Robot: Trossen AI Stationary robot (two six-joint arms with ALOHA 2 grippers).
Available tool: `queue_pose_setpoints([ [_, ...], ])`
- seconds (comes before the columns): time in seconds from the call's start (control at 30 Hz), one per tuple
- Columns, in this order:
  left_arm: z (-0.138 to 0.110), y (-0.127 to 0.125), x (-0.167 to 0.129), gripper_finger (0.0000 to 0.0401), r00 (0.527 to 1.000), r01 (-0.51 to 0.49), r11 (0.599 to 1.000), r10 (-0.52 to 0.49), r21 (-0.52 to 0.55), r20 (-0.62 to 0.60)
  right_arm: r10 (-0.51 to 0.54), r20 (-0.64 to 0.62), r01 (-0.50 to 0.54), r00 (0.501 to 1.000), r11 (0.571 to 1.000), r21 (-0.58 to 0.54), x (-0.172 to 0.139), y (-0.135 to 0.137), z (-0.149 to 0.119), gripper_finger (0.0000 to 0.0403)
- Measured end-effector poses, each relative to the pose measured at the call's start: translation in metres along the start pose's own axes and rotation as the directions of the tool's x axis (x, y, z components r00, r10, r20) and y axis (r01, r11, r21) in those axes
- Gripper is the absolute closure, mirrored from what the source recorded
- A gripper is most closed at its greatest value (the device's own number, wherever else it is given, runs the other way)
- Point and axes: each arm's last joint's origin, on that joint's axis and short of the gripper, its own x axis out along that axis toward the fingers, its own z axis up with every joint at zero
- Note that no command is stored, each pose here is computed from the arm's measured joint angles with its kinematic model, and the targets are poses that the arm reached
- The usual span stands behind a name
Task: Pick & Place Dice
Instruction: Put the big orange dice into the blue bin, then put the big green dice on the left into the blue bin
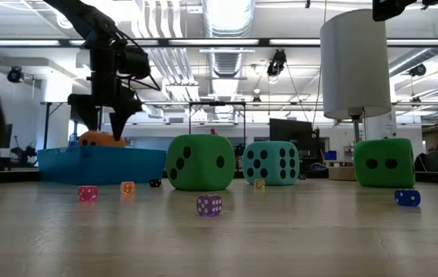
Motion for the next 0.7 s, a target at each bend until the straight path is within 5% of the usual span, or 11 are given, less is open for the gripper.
queue_pose_setpoints([
  [0.7,0.0021,0.0006,-0.0001,0.0011,0.999,-0.03,0.999,0.029,0.034,0.029,0.0,0.0,0.0,1.0,1.0,0.0,0.0,0.0,0.0,0.0394],
])
